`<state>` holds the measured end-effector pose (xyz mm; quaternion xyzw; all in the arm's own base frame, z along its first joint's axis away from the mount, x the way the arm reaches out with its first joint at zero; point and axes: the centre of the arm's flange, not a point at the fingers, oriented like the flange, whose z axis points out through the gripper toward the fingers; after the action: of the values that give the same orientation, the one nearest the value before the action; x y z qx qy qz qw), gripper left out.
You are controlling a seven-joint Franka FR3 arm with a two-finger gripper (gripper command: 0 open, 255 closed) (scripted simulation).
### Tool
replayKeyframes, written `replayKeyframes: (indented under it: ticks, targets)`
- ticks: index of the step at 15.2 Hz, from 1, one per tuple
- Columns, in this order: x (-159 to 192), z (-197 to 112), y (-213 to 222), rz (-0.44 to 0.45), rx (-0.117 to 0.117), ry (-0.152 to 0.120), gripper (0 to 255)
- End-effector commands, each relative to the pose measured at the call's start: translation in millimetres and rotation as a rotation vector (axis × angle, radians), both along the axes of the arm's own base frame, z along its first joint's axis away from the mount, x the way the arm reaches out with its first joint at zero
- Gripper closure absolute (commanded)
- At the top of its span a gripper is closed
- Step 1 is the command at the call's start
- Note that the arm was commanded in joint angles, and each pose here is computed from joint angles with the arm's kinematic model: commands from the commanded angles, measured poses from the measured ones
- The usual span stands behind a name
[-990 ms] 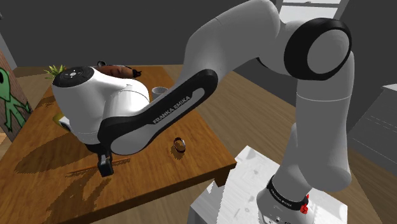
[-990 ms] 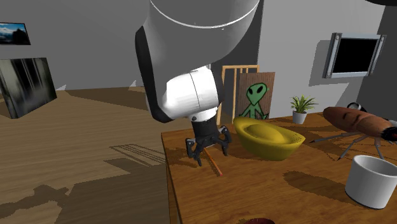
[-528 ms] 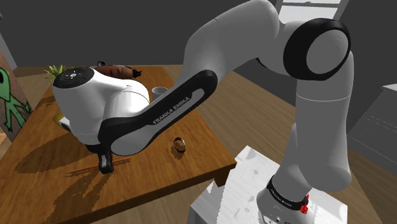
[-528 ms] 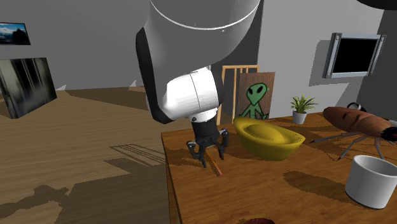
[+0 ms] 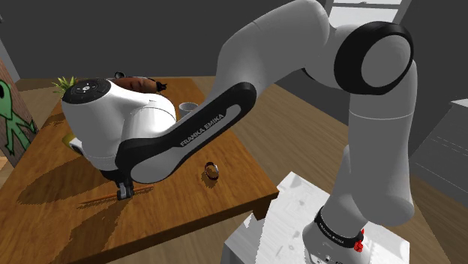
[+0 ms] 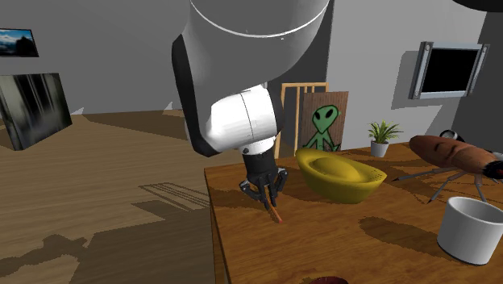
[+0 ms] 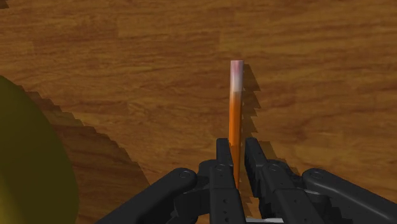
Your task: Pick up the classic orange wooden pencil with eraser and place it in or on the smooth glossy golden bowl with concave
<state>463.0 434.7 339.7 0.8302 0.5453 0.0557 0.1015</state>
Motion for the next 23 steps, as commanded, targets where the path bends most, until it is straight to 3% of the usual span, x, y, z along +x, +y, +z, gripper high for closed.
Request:
replayKeyframes:
  ticks: [1,23]
  targets:
    - [0,-1,0,0.000,-0.001,0.001,255]
    - [0,115,0,0.000,-0.001,0.001,255]
